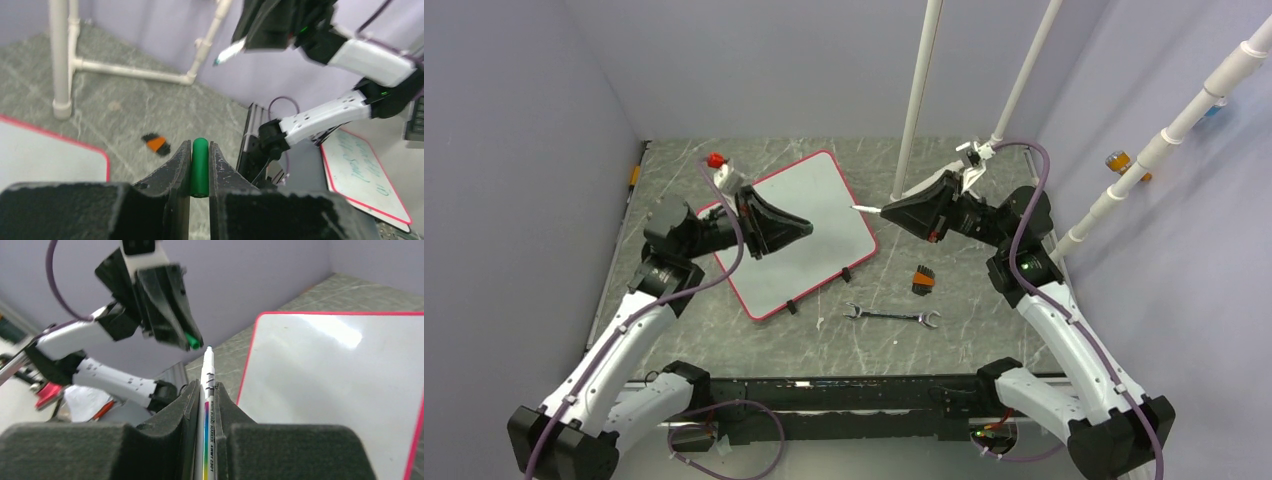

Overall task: Write a sentence on the whiteboard
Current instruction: Put down the pen cap at the corner of the board, then hold the whiteboard on the whiteboard stand.

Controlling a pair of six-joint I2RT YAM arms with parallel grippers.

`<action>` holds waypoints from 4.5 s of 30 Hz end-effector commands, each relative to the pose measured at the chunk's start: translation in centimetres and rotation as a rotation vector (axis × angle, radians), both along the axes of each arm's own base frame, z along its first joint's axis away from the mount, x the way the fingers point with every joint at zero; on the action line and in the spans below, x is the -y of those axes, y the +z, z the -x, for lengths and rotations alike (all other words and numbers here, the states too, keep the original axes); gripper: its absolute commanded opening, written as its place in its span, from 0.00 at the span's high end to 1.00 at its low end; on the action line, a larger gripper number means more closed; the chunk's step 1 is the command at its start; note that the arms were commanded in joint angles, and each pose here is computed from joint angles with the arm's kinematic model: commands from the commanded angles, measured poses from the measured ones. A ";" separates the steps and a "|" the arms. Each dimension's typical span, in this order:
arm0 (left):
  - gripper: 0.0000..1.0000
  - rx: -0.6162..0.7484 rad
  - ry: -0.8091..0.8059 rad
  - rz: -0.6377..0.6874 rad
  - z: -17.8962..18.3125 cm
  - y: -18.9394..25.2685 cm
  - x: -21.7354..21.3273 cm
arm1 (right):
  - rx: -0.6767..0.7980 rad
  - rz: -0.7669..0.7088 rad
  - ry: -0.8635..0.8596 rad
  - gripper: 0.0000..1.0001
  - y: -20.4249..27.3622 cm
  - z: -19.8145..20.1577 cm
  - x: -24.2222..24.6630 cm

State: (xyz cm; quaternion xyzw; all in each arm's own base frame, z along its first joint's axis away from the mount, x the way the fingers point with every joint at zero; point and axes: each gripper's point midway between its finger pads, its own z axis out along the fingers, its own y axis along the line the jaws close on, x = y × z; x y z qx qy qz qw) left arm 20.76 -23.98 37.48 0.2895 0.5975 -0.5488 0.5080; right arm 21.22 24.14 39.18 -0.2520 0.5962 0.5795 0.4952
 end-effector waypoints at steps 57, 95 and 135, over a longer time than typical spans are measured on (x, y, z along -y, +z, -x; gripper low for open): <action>0.59 -0.091 0.235 -0.556 2.0 -33.0 5.3 | -0.128 0.139 -0.554 1.00 -4.8 -6.3 5.7; 0.01 -0.010 0.563 -0.491 -8.7 -5.9 -7.7 | -0.090 0.112 -0.511 1.00 -3.2 -4.6 5.5; 0.29 -0.569 0.216 -0.286 -23.7 -15.6 -15.6 | -0.172 0.133 -0.417 1.00 -5.4 -6.0 3.4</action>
